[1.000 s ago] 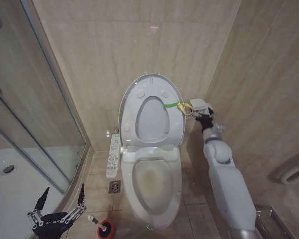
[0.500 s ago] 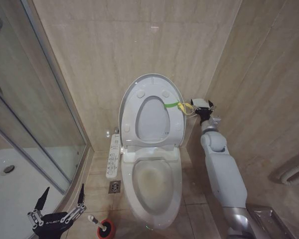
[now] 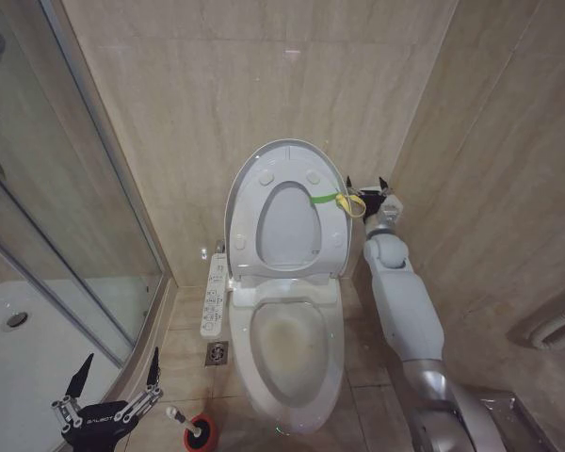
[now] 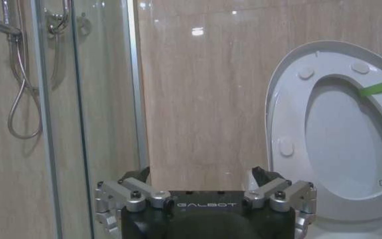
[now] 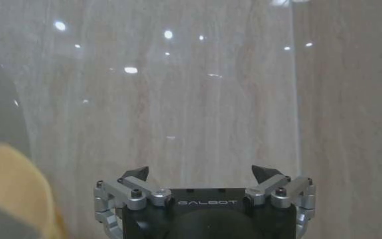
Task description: Open the toilet lid, clean the toilet bowl with a toilet brush, close the toilet lid, and flush.
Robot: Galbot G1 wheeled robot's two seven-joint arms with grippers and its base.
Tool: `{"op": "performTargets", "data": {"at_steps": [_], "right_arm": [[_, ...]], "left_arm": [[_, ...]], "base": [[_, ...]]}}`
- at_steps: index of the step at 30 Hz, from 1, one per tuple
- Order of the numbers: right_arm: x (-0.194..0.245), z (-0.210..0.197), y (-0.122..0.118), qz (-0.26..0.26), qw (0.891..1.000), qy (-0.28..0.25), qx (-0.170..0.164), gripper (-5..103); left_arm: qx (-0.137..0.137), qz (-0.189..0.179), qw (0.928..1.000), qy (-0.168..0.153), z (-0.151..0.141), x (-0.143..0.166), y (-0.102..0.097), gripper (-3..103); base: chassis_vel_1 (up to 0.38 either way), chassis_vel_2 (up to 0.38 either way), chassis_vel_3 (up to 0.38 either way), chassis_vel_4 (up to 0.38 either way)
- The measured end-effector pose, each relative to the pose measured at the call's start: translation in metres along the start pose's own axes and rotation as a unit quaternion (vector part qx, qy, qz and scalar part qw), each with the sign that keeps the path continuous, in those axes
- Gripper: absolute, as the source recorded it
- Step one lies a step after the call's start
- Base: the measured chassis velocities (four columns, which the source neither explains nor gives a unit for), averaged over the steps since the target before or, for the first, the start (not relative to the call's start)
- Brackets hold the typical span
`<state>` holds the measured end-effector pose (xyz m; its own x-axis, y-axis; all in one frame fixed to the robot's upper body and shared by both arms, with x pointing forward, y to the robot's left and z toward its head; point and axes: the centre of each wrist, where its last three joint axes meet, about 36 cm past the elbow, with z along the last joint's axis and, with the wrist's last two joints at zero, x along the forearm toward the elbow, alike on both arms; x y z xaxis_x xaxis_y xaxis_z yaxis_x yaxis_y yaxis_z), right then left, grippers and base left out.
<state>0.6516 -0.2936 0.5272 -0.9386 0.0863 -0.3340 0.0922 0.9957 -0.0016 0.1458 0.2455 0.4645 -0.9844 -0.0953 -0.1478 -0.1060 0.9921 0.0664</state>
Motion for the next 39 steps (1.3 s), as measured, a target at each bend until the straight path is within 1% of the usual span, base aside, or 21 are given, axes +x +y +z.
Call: {"op": "performTargets", "data": {"at_steps": [3, 5, 6, 8, 9, 10, 14, 19, 23, 25, 26, 27, 28, 29, 33, 34, 36, 37, 39], "right_arm": [[-0.002, -0.004, 0.003, -0.008, 1.000, 0.004, -0.008, 100], [-0.002, -0.015, 0.007, -0.021, 0.999, 0.010, -0.027, 100], [-0.002, -0.015, 0.007, -0.021, 0.999, 0.010, -0.027, 100], [0.005, -0.030, 0.013, -0.045, 0.997, 0.030, -0.056, 100], [0.009, -0.036, 0.015, -0.055, 0.996, 0.038, -0.062, 100], [0.009, -0.036, 0.015, -0.055, 0.996, 0.038, -0.062, 100], [0.029, -0.049, 0.013, -0.082, 0.993, 0.053, -0.071, 100], [0.046, -0.056, 0.007, -0.093, 0.991, 0.060, -0.074, 100], [0.080, -0.070, -0.009, -0.108, 0.989, 0.068, -0.077, 100], [0.087, -0.074, -0.014, -0.109, 0.988, 0.068, -0.080, 100], [0.104, -0.078, -0.022, -0.109, 0.987, 0.074, -0.087, 100], [0.112, -0.078, -0.026, -0.109, 0.987, 0.078, -0.090, 100], [0.132, -0.081, -0.032, -0.109, 0.986, 0.085, -0.092, 100], [0.132, -0.081, -0.032, -0.109, 0.986, 0.085, -0.092, 100], [0.204, -0.092, -0.033, -0.115, 0.979, 0.126, -0.114, 100], [0.204, -0.092, -0.033, -0.115, 0.979, 0.126, -0.114, 100], [0.238, -0.099, -0.028, -0.115, 0.975, 0.142, -0.123, 100], [0.247, -0.099, -0.026, -0.113, 0.975, 0.147, -0.124, 100], [0.252, -0.100, -0.025, -0.108, 0.975, 0.149, -0.124, 100]], "left_arm": [[0.000, 0.000, 1.0000, 0.000, 0.000, 0.000, 0.000, 100], [0.000, 0.000, 1.0000, 0.000, 0.000, 0.000, 0.000, 100], [0.000, 0.000, 1.0000, 0.000, 0.000, 0.000, 0.000, 100], [0.000, 0.000, 1.0000, 0.000, 0.000, 0.000, 0.000, 100], [0.000, 0.000, 1.0000, 0.000, 0.000, 0.000, 0.000, 100], [0.000, 0.000, 1.0000, 0.000, 0.000, 0.000, 0.000, 100], [0.000, 0.000, 1.0000, 0.000, 0.000, 0.000, 0.000, 100], [0.000, 0.000, 1.0000, 0.000, 0.000, 0.000, 0.000, 100], [0.000, 0.000, 1.0000, 0.000, 0.000, 0.000, 0.000, 100], [0.000, 0.000, 1.0000, 0.000, 0.000, 0.000, 0.000, 100], [0.000, 0.000, 1.0000, 0.000, 0.000, 0.000, 0.000, 100], [0.000, 0.000, 1.0000, 0.000, 0.000, 0.000, 0.000, 100], [0.000, 0.000, 1.0000, 0.000, 0.000, 0.000, 0.000, 100], [0.000, 0.000, 1.0000, 0.000, 0.000, 0.000, 0.000, 100], [0.000, 0.000, 1.0000, 0.000, 0.000, 0.000, 0.000, 100], [0.000, 0.000, 1.0000, 0.000, 0.000, 0.000, 0.000, 100], [0.000, 0.000, 1.0000, 0.000, 0.000, 0.000, 0.000, 100], [0.000, 0.000, 1.0000, 0.000, 0.000, 0.000, 0.000, 100], [0.000, 0.000, 1.0000, 0.000, 0.000, 0.000, 0.000, 100]], "base": [[0.000, 0.000, 0.000, 0.000], [0.000, 0.000, 0.000, 0.000], [0.000, 0.000, 0.000, 0.000], [0.000, 0.000, 0.000, 0.000], [0.000, 0.000, 0.000, 0.000], [0.000, 0.000, 0.000, 0.000], [0.000, 0.000, 0.000, 0.000], [0.000, 0.000, 0.000, 0.000], [0.000, 0.000, 0.000, 0.000], [0.000, 0.000, 0.000, 0.000], [0.000, 0.000, 0.000, 0.000], [0.000, 0.000, 0.000, 0.000], [0.000, 0.000, 0.000, 0.000], [0.000, 0.000, 0.000, 0.000], [0.000, 0.000, 0.000, 0.000], [0.000, 0.000, 0.000, 0.000], [0.000, 0.000, 0.000, 0.000], [0.000, 0.000, 0.000, 0.000], [0.000, 0.000, 0.000, 0.000]]}}
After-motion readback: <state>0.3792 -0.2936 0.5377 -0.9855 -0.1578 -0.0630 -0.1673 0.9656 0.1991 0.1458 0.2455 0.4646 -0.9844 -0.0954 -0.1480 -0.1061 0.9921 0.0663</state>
